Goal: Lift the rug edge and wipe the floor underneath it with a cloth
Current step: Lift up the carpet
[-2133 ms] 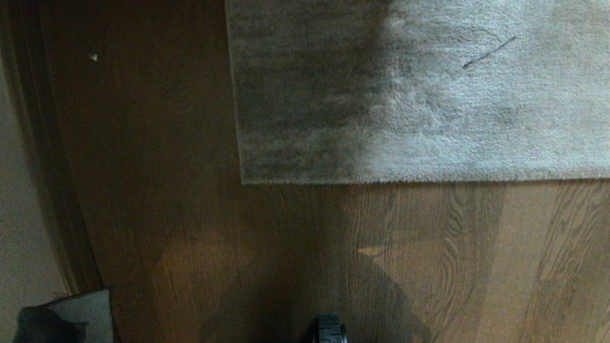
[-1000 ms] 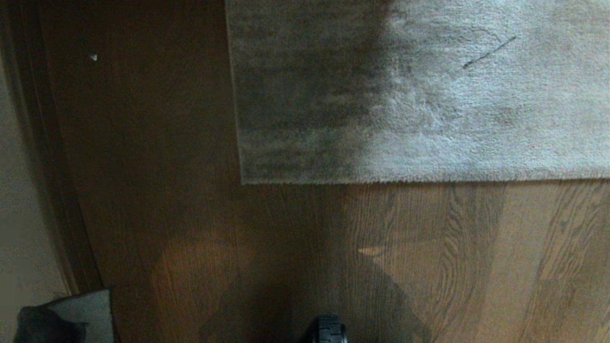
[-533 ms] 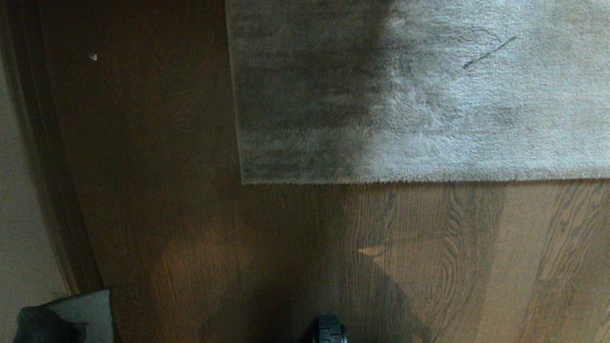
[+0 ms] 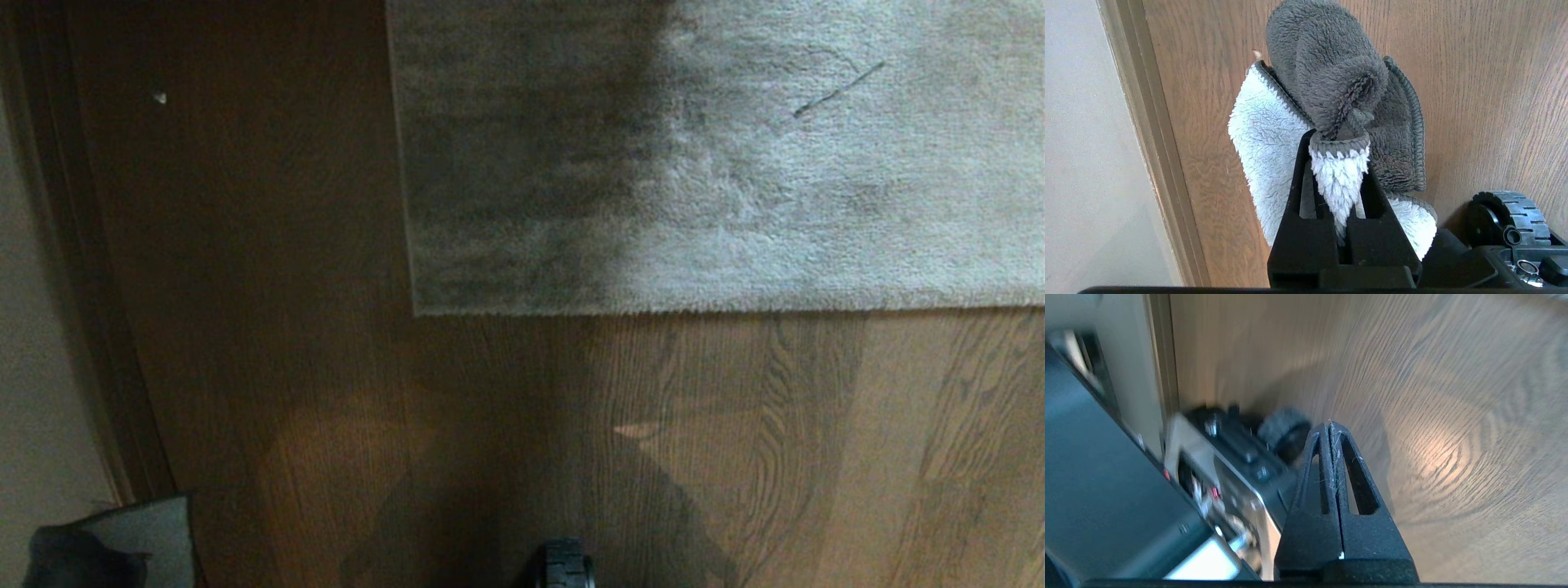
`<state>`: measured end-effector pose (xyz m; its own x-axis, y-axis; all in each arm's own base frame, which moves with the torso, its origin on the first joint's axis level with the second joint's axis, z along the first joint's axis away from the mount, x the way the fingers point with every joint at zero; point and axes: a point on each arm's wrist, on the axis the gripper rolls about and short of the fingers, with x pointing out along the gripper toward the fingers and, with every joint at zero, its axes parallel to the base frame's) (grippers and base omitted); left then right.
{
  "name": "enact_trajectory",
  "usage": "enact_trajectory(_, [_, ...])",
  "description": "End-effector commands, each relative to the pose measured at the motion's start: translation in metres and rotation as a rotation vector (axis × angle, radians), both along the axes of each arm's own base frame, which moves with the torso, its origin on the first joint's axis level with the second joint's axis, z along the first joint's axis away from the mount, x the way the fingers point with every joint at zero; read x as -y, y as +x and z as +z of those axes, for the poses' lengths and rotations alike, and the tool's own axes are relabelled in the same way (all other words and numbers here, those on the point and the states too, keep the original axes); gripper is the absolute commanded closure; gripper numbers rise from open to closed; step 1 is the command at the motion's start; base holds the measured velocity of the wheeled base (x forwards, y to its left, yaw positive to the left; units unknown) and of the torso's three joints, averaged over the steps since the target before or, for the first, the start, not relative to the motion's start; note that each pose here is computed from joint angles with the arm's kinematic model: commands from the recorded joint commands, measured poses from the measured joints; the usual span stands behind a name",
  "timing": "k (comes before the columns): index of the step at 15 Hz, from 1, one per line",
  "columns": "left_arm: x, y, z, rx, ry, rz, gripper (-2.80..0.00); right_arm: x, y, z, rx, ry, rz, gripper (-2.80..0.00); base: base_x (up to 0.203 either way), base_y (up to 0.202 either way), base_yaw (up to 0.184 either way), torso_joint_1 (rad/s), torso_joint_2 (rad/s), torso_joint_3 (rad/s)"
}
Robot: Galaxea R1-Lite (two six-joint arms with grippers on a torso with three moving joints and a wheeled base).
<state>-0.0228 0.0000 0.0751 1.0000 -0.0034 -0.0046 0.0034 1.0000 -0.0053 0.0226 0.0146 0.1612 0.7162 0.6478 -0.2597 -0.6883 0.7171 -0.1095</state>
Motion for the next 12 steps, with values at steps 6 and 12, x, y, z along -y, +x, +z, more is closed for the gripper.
enact_trajectory(6, [0.0,0.0,0.0,0.0,-0.001,0.0,0.0,-0.005,0.054,-0.015,-0.204,-0.16,0.119,0.0,0.0,0.0,0.0,0.0,0.0,0.0])
enact_trajectory(12, [0.0,0.0,0.0,0.0,-0.001,0.0,0.0,-0.015,0.08,-0.026,-0.276,-0.162,0.211,0.0,0.0,0.0,0.0,0.0,0.0,0.0])
